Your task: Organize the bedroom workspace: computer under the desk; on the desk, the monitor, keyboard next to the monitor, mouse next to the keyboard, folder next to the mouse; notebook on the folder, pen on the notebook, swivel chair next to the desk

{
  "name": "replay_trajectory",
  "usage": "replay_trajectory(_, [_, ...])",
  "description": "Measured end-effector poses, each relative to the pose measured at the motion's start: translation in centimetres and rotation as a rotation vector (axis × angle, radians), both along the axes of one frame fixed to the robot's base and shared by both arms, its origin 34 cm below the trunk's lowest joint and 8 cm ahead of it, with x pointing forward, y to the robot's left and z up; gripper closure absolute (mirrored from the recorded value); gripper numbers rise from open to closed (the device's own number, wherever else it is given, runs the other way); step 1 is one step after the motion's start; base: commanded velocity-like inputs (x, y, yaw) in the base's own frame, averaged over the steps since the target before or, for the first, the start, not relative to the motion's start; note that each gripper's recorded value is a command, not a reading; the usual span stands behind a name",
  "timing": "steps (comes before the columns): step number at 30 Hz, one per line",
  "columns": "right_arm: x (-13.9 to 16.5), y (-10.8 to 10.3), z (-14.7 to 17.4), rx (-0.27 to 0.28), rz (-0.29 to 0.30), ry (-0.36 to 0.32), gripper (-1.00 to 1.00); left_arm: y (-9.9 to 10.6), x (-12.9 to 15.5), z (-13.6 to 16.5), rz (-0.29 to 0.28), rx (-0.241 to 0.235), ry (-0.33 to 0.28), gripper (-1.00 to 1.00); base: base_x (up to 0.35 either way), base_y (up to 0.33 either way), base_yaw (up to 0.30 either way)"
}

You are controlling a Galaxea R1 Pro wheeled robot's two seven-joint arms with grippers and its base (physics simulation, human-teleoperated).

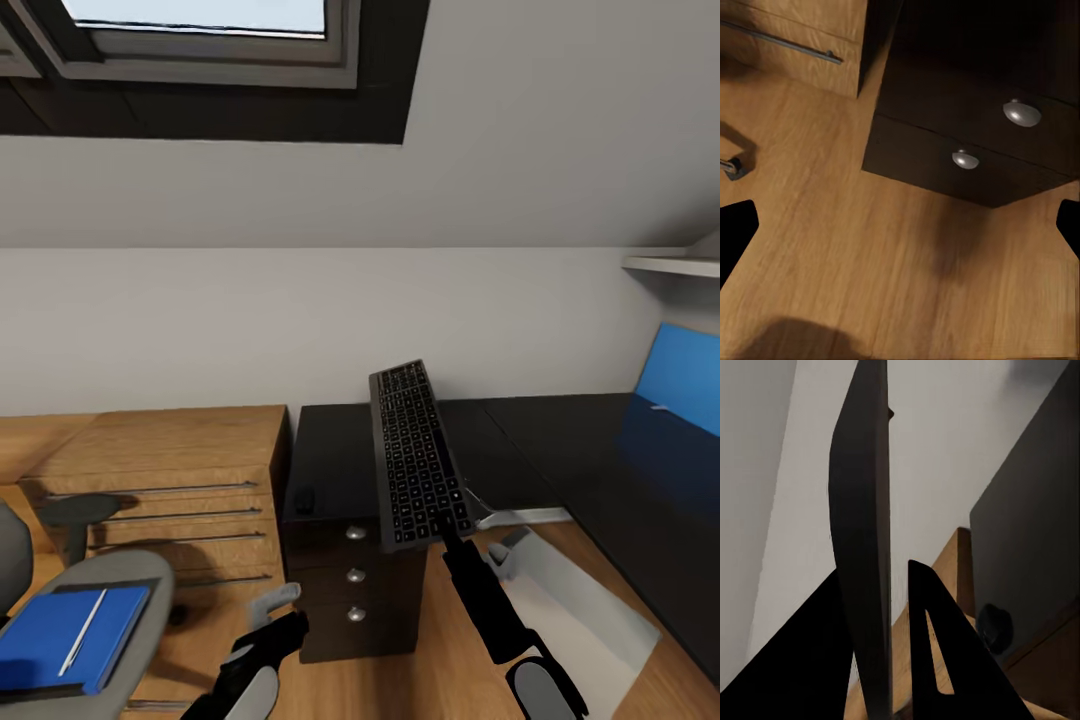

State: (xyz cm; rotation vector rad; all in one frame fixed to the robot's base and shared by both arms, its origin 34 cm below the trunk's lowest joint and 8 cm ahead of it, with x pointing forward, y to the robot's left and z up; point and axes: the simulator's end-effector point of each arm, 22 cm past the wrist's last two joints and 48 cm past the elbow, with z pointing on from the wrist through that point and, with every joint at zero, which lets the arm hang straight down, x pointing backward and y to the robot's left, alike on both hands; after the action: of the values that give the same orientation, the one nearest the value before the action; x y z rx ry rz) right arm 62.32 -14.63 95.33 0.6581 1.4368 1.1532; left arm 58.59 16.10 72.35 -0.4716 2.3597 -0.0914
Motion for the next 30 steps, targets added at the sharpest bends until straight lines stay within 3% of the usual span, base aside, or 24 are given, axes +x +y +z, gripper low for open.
replay_trajectory(6, [0.02, -0.09, -0.06, -0.002, -0.001, 0.001, 1.00, -0.23, 0.00, 0.05, -0.004, 0.000, -0.006, -1.00, -0.032, 0.036, -0.269])
replay_trajectory(30, [0.03, -0.15, -0.43, -0.005, -0.003, 0.010, 1.00, -0.43, -0.05, 0.06, -0.005, -0.004, -0.006, -1.00, -0.046, 0.215, -0.269])
